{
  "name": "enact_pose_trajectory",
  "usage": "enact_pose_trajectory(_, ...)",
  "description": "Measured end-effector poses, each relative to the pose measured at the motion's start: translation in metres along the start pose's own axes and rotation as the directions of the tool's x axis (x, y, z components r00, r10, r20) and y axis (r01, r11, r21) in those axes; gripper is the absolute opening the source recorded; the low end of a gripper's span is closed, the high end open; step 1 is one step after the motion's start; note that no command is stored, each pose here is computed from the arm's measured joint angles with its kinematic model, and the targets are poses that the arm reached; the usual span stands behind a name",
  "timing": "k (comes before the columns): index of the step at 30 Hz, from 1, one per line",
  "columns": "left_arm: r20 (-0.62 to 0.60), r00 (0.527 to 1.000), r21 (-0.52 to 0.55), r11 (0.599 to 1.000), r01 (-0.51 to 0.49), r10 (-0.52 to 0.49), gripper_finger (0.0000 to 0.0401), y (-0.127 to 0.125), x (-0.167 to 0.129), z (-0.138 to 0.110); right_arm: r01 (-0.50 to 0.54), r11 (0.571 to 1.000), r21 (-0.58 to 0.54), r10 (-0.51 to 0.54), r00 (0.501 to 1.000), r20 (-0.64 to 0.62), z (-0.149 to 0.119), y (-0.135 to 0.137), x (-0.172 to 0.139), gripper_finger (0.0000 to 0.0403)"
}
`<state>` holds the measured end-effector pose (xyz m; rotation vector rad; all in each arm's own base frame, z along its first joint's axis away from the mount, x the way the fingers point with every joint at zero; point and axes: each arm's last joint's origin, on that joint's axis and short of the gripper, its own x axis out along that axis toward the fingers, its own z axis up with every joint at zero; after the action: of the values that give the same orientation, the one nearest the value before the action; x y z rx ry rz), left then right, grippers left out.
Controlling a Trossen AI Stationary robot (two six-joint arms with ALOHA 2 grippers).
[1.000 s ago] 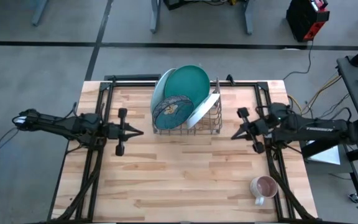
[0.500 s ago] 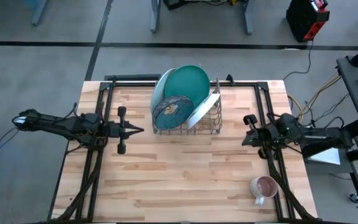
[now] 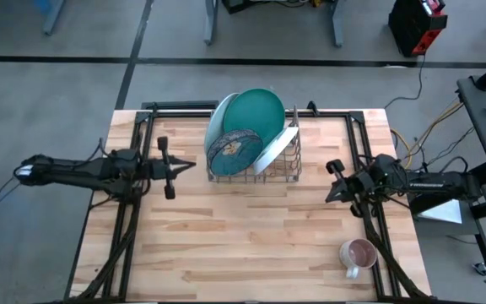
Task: Sort dishes
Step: Return to Home Position
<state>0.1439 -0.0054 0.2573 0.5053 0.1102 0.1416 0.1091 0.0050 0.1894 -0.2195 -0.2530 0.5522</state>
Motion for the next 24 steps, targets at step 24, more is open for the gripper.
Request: enact_pose_trajectory(24, 0.315, 0.942, -0.413, 0.877, 0.244, -0.113, 0.0000, -0.023, -0.035, -0.075, 0.014, 0.999, 0.037, -0.014, 1.000, 0.006, 0.001, 0.000, 0.000, 0.0000)
